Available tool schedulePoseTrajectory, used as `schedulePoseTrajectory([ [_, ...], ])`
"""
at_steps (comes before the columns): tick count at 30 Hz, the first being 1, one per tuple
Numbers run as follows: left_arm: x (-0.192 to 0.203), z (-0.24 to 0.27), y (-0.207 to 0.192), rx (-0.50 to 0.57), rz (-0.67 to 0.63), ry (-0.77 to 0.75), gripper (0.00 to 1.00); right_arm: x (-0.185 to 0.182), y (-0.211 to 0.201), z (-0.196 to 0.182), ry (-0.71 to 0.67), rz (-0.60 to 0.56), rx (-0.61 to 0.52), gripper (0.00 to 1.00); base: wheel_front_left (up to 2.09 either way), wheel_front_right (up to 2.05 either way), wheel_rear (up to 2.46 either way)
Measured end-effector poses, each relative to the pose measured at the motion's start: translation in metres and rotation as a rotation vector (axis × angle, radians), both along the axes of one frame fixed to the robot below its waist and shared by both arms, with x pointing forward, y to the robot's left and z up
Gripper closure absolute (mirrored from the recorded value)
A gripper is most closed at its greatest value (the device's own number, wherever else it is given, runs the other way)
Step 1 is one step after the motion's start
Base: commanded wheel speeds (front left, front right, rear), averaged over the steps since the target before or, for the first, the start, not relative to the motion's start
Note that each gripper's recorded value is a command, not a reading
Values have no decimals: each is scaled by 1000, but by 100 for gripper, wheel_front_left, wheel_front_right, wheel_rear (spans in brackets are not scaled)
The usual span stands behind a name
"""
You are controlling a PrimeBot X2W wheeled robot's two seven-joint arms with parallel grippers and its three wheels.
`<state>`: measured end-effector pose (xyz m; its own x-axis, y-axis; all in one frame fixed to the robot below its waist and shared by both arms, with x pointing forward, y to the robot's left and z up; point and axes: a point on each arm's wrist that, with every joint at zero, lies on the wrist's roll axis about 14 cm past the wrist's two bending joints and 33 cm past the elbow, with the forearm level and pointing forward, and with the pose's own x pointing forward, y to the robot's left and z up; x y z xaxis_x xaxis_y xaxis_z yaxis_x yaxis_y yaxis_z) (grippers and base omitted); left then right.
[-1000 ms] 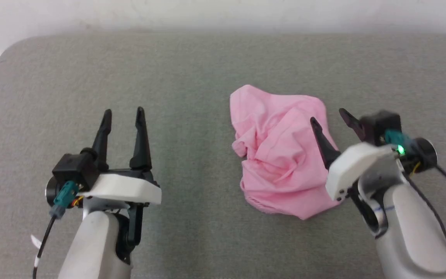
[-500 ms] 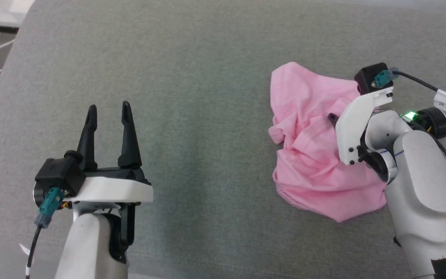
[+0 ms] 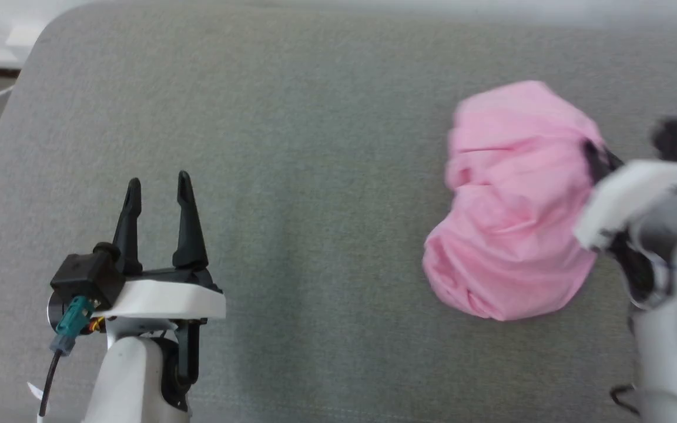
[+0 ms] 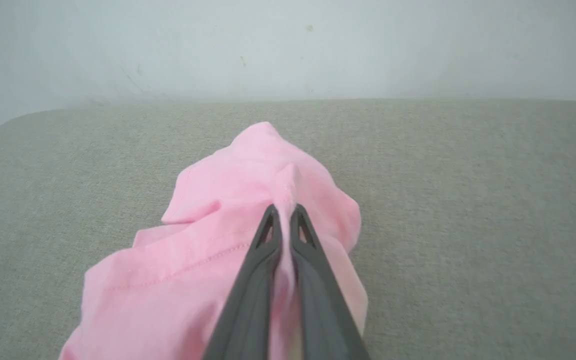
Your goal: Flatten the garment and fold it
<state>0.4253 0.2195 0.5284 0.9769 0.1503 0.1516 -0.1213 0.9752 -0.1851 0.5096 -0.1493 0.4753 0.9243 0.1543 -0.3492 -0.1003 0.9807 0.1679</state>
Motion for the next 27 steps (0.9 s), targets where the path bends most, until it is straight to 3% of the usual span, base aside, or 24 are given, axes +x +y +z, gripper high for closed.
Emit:
schedulePoseTrajectory([
  [6, 0, 5, -17, -5, -49, -15, 0, -56, -93, -25, 57, -273, 33, 100, 0, 0, 0],
  [7, 1, 7, -20, -6, -59, -21, 0, -68, -103, -33, 83, -300, 22, 18, 0, 0, 0],
  [8, 1, 9, -22, -6, -64, -25, 0, -78, -111, -39, 103, -322, 17, 0, 0, 0, 0],
  [12, 1, 12, -27, -8, -80, -32, 0, -98, -123, -39, 79, -354, 1, 0, 0, 0, 0],
  [19, -4, 7, -38, -8, -119, -16, 0, -97, -93, 11, -206, -255, -63, 0, 0, 0, 0],
  [23, -2, -3, -79, -7, -258, 12, 0, -101, -64, 38, -359, -171, -85, 0, 0, 0, 0],
  [27, 6, -12, -139, 0, -445, 42, 0, -108, -48, 45, -427, -127, -83, 0, 0, 0, 0],
])
